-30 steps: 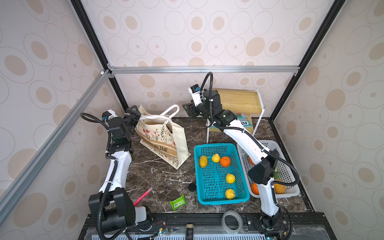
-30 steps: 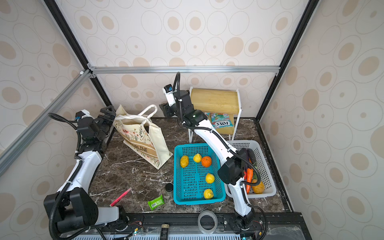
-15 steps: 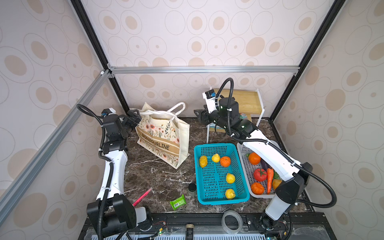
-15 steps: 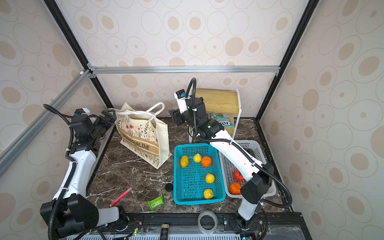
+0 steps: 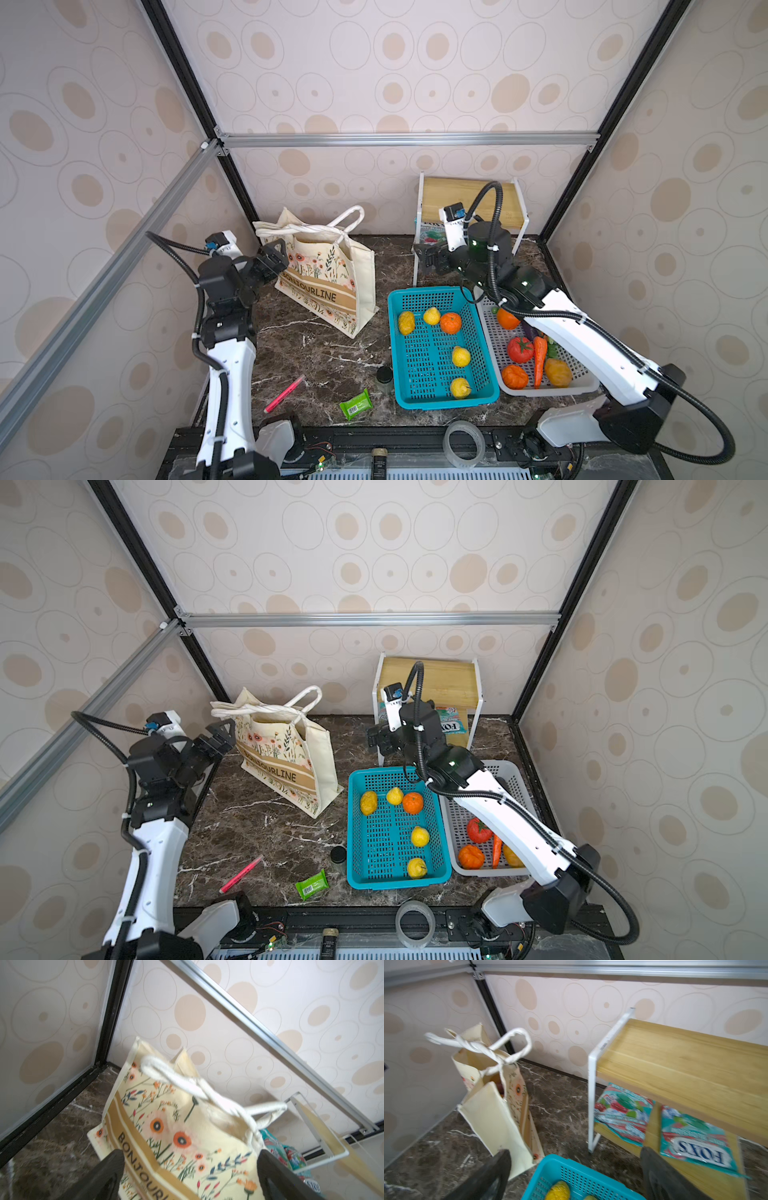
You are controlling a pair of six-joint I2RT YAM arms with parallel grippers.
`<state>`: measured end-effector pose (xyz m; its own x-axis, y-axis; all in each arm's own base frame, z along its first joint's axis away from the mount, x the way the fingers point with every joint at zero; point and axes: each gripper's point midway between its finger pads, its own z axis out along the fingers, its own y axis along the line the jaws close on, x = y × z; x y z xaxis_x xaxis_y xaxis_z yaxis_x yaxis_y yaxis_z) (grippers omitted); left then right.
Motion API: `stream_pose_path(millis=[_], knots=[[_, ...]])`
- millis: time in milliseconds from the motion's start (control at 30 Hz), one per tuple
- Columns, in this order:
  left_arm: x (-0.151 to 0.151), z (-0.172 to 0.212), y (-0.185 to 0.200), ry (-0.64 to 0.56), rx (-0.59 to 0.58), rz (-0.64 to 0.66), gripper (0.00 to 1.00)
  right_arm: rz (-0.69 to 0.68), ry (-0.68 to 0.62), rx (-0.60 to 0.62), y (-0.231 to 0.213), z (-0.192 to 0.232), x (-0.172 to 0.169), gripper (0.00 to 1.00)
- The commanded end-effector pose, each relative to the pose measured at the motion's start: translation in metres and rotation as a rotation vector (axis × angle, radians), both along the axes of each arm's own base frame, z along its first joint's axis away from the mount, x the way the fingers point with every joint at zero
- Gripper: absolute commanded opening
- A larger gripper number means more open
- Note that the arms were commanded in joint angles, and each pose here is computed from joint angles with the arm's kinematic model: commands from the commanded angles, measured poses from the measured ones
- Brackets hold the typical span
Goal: Place the food into the grocery bag and tie it
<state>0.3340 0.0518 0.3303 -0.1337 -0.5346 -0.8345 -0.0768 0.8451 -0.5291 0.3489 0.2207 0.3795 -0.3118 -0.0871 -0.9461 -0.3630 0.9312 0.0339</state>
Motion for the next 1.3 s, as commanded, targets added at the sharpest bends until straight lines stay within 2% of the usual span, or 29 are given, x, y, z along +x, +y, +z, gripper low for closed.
stream_pose_path(millis=[0,67,133,267,433,500,600,733,833,933,1000,1133,1200,1267], knots=[[-0.010,-0.029,-0.001,-0.014,0.038,0.021,0.99,-0.289,0.105,-0.122,-0.075,-0.047,-0.004,1.00],[-0.012,-0.061,-0.004,0.040,0.027,0.036,0.99,-0.376,0.122,-0.149,-0.108,-0.075,-0.009,0.99],[-0.013,-0.083,-0.005,0.083,0.072,0.079,0.99,-0.460,0.099,-0.169,-0.135,-0.096,-0.014,1.00],[-0.021,-0.107,0.005,0.073,0.153,0.238,0.99,-0.564,0.031,-0.195,-0.187,-0.142,-0.017,0.98],[-0.035,-0.132,0.038,0.058,0.212,0.474,0.99,-0.807,-0.014,-0.127,-0.249,-0.159,-0.025,0.94],[-0.037,-0.140,0.046,0.064,0.262,0.529,0.99,-0.845,-0.052,-0.106,-0.260,-0.167,-0.023,0.94],[-0.027,-0.148,0.044,0.070,0.332,0.513,0.99,-0.859,0.000,-0.117,-0.267,-0.198,-0.018,0.96],[-0.025,-0.157,0.036,-0.004,0.394,0.463,0.99,-0.890,0.040,-0.203,-0.277,-0.237,-0.011,0.98],[-0.015,-0.173,0.034,0.053,0.437,0.431,0.99,-0.845,0.065,-0.185,-0.271,-0.257,-0.002,0.98],[-0.010,-0.177,0.027,0.012,0.449,0.384,0.99,-0.831,0.023,-0.174,-0.269,-0.259,0.006,0.98],[-0.014,-0.178,0.033,-0.026,0.428,0.403,0.99,-0.821,-0.013,-0.159,-0.271,-0.256,0.009,0.98],[0.005,-0.183,0.033,-0.034,0.365,0.293,0.99,-0.755,-0.005,-0.102,-0.265,-0.259,0.015,0.99],[0.014,-0.183,0.025,-0.040,0.396,0.234,0.99,-0.712,-0.014,-0.078,-0.261,-0.262,0.018,0.98],[0.015,-0.184,0.030,-0.044,0.390,0.266,0.99,-0.734,-0.033,-0.074,-0.264,-0.267,0.019,1.00]])
